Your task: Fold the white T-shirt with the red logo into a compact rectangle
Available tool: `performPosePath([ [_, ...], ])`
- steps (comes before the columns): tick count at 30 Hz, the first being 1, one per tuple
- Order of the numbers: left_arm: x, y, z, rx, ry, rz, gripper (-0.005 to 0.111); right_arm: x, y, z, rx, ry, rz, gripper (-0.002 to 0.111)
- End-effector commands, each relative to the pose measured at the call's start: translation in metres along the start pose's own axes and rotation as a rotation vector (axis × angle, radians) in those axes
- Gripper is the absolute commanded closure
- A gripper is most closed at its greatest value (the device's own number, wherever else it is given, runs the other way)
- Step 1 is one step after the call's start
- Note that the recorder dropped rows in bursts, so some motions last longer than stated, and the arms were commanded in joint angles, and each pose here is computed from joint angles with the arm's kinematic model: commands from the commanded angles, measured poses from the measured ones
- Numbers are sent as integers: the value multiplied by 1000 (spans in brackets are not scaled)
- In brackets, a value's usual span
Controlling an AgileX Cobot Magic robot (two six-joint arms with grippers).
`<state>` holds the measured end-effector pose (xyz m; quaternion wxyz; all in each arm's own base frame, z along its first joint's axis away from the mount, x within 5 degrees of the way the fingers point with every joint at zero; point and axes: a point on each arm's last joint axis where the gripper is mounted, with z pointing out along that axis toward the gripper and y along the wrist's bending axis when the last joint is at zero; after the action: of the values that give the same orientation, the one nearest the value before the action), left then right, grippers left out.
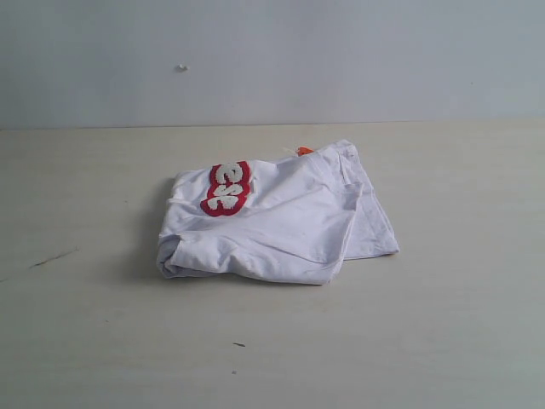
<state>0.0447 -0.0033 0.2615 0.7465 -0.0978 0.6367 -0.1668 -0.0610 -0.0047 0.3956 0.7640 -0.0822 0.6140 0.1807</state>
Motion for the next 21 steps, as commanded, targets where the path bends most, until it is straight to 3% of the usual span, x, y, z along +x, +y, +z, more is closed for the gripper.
performPosePath([
  [1, 23, 10, 2, -20, 22, 58, 107, -2, 1, -1, 2, -11, -2, 108],
  [6, 46, 20, 3, -62, 77, 175, 107, -2, 1, -1, 2, -11, -2, 108],
  [13, 48, 23, 2, -96, 106, 283, 107, -2, 1, -1, 2, -11, -2, 108],
  [21, 64, 30, -1, -141, 297, 343, 107, -2, 1, -1, 2, -11, -2, 108],
])
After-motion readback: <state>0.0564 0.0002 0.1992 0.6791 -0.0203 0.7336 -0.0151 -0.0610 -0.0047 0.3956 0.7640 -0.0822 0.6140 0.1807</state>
